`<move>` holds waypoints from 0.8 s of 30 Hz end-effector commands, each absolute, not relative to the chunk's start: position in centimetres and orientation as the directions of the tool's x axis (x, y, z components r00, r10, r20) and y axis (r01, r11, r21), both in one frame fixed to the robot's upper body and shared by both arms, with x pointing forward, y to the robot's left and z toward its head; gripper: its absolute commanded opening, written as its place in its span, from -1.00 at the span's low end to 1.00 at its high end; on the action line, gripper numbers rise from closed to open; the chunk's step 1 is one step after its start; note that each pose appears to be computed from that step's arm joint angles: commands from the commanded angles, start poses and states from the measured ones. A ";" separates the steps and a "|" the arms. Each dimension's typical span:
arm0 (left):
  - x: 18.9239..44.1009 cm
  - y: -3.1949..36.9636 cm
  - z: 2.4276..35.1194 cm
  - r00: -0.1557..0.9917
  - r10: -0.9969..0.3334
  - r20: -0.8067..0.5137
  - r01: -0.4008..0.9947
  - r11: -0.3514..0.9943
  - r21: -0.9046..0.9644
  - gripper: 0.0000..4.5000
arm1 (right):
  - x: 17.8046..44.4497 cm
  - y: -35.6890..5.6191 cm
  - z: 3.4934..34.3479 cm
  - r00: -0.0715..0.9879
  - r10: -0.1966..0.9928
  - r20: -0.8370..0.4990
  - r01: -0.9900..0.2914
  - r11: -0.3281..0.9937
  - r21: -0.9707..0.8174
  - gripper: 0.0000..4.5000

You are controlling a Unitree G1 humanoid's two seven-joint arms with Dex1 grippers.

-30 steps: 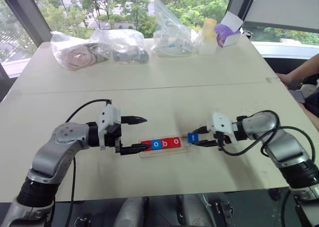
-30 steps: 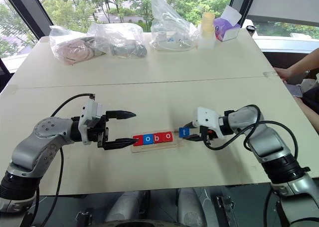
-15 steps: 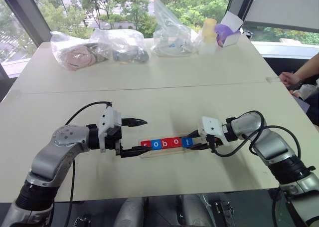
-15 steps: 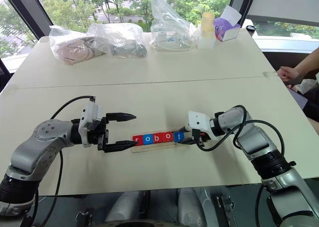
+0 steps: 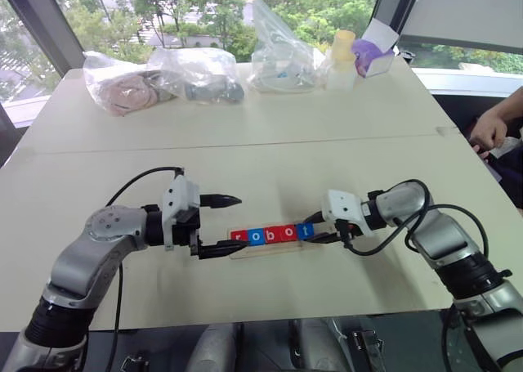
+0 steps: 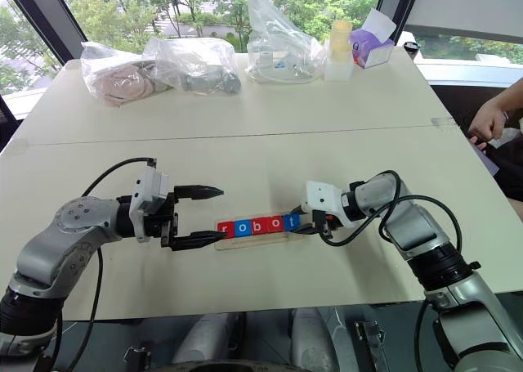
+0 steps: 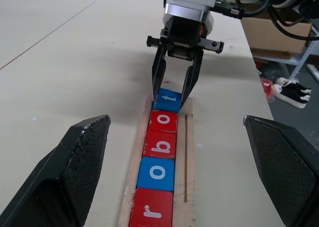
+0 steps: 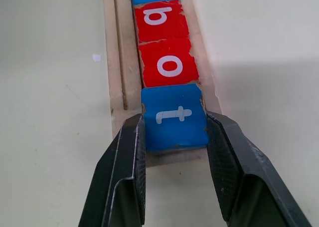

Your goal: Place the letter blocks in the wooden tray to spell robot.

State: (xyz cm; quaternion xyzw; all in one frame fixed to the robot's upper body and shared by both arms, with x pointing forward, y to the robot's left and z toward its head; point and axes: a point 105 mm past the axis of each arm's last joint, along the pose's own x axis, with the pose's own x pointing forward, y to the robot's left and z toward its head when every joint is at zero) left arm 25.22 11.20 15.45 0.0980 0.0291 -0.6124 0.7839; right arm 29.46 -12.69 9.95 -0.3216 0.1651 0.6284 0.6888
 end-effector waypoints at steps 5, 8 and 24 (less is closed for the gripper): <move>25.1 11.3 16.4 0.255 -0.955 -0.151 0.960 0.231 0.156 1.00 | 29.6 -12.0 10.3 0.146 0.764 -0.629 -0.966 -0.028 -0.258 -0.50; 25.1 11.3 16.5 0.258 -0.955 -0.150 0.959 0.234 0.157 1.00 | 29.7 -11.9 10.4 0.147 0.764 -0.628 -0.965 -0.027 -0.260 -0.27; 25.1 11.4 16.3 0.261 -0.952 -0.157 0.960 0.238 0.151 1.00 | 30.9 -14.0 15.1 0.296 0.779 -0.552 -0.940 0.133 -0.315 0.97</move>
